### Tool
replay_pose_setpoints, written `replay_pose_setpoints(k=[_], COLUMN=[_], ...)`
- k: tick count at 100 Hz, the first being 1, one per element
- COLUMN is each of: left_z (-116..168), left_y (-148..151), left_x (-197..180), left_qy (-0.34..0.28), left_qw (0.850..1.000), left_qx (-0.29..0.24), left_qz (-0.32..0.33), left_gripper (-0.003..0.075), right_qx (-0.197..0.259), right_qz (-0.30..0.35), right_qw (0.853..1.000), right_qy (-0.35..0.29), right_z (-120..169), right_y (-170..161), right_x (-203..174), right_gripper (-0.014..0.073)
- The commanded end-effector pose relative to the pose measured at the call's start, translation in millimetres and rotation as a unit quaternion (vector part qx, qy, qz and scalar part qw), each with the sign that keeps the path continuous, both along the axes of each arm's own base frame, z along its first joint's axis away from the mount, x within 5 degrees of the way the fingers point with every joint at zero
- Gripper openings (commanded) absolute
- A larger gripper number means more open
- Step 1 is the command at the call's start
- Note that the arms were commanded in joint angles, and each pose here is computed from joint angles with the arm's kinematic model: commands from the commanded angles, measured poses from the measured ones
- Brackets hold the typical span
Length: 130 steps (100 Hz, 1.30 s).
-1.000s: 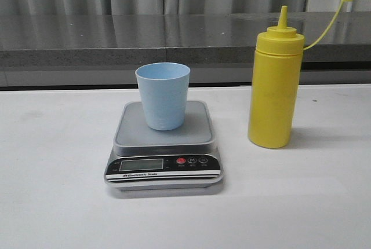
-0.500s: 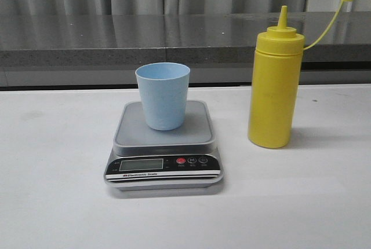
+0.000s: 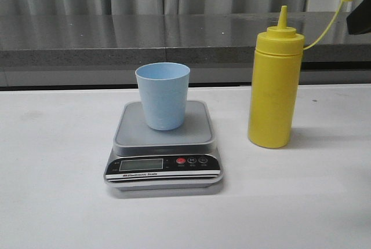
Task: Pour seasoning into cup on scale with both arms
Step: 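Move the right gripper toward the yellow squeeze bottle, then close the right gripper around the yellow bottle's body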
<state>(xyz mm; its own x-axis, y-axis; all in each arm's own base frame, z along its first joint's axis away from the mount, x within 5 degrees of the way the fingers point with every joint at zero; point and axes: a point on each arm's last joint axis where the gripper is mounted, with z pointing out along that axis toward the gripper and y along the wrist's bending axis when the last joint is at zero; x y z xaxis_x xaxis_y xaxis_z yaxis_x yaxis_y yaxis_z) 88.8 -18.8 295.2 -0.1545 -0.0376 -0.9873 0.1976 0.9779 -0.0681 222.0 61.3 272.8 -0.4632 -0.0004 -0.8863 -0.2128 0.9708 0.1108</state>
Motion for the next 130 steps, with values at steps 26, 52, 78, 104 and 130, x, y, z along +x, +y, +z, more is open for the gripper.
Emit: replay_pose_setpoints(k=[26, 52, 78, 104, 130], left_z=[15.7, 15.7, 15.7, 15.7, 15.7], left_y=[0.8, 0.8, 0.8, 0.8, 0.8], left_x=[0.9, 0.9, 0.9, 0.9, 0.9], left_qy=[-0.049, -0.049, -0.049, -0.049, -0.049], left_qw=[0.999, 0.999, 0.999, 0.999, 0.999], left_qx=[-0.019, -0.019, -0.019, -0.019, -0.019], left_qz=[0.006, 0.006, 0.006, 0.006, 0.006], left_gripper=[-0.0020, -0.0020, -0.0020, -0.0020, -0.0020], right_qx=[0.013, -0.016, -0.006, 0.000, 0.016], right_qz=[-0.001, 0.059, 0.069, 0.073, 0.074], right_qw=[0.993, 0.976, 0.973, 0.975, 0.968], right_qy=[-0.120, -0.209, -0.222, -0.209, -0.239], right_z=[-12.6, -36.7, -54.2, -76.7, -85.0], right_y=[-3.1, 2.3, 9.0, 14.5, 17.3], right_x=[-5.4, -17.4, -1.9, 15.4, 21.8], right_gripper=[0.0643, 0.0644, 0.0644, 0.0644, 0.0644])
